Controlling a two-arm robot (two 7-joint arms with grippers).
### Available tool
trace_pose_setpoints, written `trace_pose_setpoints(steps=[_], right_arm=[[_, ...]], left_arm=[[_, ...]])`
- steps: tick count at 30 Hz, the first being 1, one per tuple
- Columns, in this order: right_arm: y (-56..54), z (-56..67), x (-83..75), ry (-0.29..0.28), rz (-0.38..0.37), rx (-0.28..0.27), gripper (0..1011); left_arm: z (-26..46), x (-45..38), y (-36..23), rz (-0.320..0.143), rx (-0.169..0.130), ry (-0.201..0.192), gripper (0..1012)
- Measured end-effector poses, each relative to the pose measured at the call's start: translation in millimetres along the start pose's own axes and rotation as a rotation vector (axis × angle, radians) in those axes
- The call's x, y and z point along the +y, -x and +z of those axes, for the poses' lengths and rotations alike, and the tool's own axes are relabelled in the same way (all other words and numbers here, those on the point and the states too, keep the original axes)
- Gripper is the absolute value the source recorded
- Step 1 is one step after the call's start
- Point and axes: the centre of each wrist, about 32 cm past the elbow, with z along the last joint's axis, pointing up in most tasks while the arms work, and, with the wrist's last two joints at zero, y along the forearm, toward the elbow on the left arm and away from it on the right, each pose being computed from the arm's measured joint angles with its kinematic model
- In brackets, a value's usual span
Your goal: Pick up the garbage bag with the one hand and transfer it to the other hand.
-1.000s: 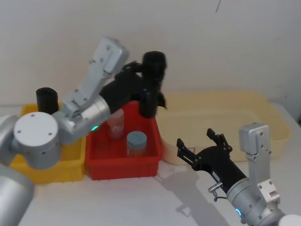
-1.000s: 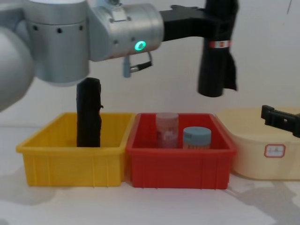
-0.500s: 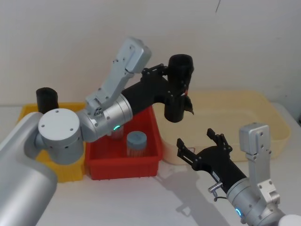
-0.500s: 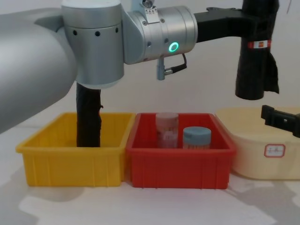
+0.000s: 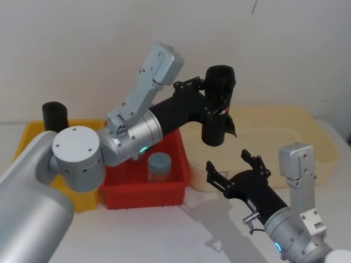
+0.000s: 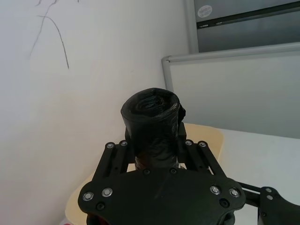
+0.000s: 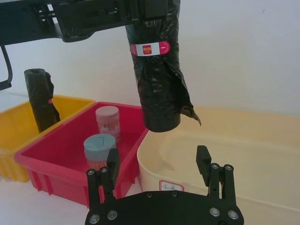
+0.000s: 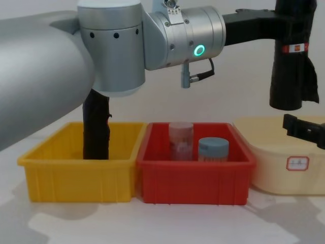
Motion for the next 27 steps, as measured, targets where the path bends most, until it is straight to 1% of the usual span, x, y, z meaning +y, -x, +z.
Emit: trace_pose_setpoints(steps=[9, 14, 19, 27], right_arm=[[0.3, -0.4, 0.1, -0.005, -0.001, -0.003, 1000], [0.6, -2.0, 1.1, -0.022, -0.012, -0.020, 1001], [0.9, -4.7, 6.3, -0.052, -0.040, -0.062, 1000], [0.9, -5.8, 15.6, -0.086, -0.065, -0.106, 1000]], left_arm=[[0.0, -1.8, 1.6, -0.009, 0.016, 0.000, 452], [0.1, -2.3, 2.1, -0.011, 0.020, 0.000, 452], [0.1, -2.6, 2.3, -0.013, 0.023, 0.000, 452], [0.1, -3.0, 2.7, -0.015, 0.025, 0.000, 452]])
